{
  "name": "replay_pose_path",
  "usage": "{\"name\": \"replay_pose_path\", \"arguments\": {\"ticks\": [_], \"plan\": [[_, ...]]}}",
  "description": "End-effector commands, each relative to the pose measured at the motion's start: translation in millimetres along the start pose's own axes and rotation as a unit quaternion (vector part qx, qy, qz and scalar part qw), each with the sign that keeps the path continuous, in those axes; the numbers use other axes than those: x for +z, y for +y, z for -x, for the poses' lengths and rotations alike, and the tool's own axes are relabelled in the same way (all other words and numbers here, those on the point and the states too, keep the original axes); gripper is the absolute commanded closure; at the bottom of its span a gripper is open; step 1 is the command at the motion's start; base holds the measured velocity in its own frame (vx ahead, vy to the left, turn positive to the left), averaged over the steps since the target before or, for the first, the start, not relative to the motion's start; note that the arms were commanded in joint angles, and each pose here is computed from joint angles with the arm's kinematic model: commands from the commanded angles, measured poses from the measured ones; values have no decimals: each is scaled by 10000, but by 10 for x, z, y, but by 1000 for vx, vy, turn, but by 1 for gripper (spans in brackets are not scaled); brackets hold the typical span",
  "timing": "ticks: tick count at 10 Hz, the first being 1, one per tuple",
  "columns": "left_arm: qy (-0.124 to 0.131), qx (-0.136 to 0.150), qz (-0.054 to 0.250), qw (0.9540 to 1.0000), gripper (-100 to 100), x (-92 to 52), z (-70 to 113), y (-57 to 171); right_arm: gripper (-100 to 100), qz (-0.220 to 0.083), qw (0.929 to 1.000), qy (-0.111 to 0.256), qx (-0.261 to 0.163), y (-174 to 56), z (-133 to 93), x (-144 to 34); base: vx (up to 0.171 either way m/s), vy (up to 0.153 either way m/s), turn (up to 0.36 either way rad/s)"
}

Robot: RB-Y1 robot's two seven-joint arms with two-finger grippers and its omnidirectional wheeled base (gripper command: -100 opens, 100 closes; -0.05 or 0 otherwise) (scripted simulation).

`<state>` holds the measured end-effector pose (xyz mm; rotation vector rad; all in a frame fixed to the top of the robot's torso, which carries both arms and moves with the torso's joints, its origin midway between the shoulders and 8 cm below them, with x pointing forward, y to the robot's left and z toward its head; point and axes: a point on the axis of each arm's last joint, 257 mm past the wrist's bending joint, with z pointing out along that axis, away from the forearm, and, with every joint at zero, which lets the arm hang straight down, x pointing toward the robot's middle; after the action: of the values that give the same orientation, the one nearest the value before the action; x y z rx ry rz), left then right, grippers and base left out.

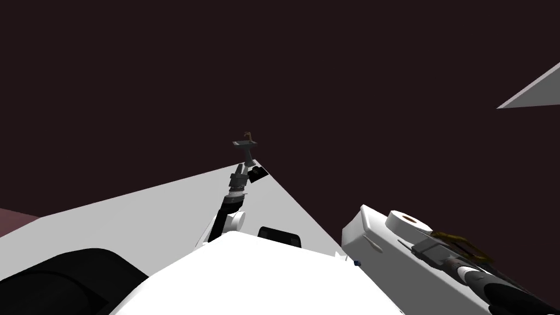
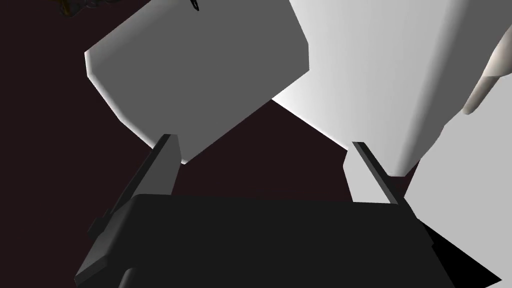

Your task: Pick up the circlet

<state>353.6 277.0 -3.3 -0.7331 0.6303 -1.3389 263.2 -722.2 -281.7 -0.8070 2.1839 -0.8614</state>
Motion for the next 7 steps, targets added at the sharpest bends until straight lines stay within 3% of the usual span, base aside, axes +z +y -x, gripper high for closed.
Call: {"name": "replay_pose_path", "arguments": {"ticks": [1, 4, 5, 6, 7], "plan": [[0, 0, 0, 10000, 0, 0, 0, 0, -100, 43, 9998, 122, -117, -42, -81, -45, 87, -82, -148], [0, 0, 0, 10000, 0, 0, 0, 0, -100, 267, 9973, 539, -422, -4, -447, -183, 82, -87, -192], [0, 0, 0, 10000, 0, 0, 0, 0, -100, 211, 9981, 448, -358, -34, -371, -159, 31, -33, -32], [0, -1, -1, 10000, 0, 1, -1, 0, 0, 222, 9980, 465, -365, -32, -387, -167, 5, -6, 9], [0, -1, -1, 10000, 0, 1, -1, 0, -100, 221, 9980, 463, -364, -32, -385, -166, 0, 0, 0]]}}
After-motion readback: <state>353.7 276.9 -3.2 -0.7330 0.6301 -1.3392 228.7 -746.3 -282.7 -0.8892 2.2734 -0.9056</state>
